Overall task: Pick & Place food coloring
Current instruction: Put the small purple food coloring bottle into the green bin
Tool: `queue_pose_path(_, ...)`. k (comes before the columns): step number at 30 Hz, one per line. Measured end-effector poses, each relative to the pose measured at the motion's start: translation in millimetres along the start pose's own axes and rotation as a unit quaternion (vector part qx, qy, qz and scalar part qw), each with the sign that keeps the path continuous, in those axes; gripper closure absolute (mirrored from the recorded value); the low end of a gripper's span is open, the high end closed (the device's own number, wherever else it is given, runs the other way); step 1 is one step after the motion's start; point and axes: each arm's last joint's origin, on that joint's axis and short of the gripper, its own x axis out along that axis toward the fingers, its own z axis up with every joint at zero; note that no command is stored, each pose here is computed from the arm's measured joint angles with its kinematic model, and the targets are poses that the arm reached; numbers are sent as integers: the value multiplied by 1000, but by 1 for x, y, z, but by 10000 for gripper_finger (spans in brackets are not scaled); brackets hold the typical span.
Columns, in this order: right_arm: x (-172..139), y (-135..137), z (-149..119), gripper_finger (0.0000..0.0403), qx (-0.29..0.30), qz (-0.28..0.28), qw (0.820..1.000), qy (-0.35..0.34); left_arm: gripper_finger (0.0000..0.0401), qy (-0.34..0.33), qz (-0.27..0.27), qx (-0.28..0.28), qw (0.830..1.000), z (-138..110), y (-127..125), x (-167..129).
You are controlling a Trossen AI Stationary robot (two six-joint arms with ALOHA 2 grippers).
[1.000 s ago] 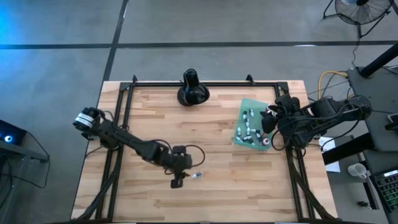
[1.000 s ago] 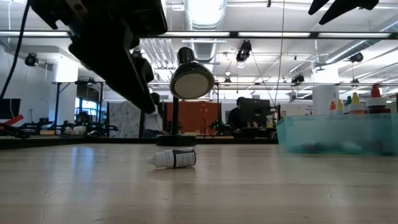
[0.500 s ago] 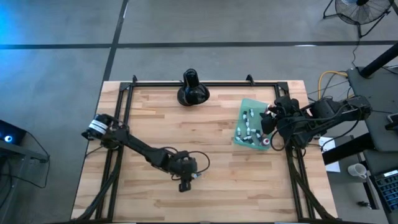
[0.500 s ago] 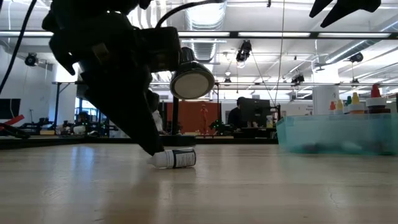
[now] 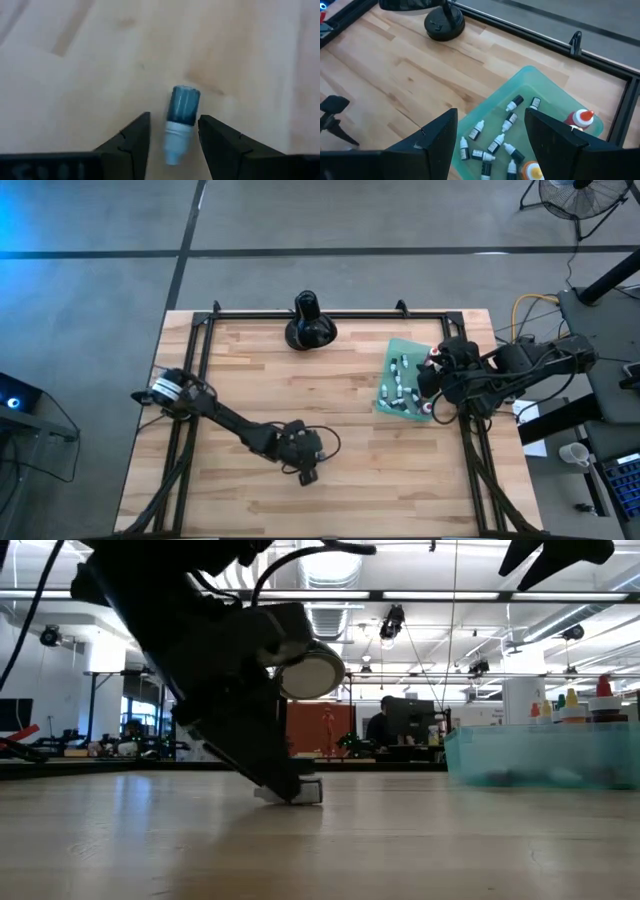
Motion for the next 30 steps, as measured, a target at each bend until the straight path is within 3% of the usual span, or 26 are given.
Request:
queue_pose_path(5,1,1,0,179,-1,-1,1000,1,275,-22,33,4,999,1,-2,8)
queue_pose_path(12,0,0,0,179,1,0,1000,4,330,-32,50,45,997,7,-4,17)
queue_pose_path(19,-1,-1,0,179,14,3,1000,3,354,-34,70,61,995,29,17,21)
queue_pose_path(24,-5,0,5,179,22,12,1000,0,343,-84,87,93,988,83,40,16)
queue_pose_path(30,-17,1,11,179,28,39,999,-7,345,-212,65,136,966,180,76,-8)
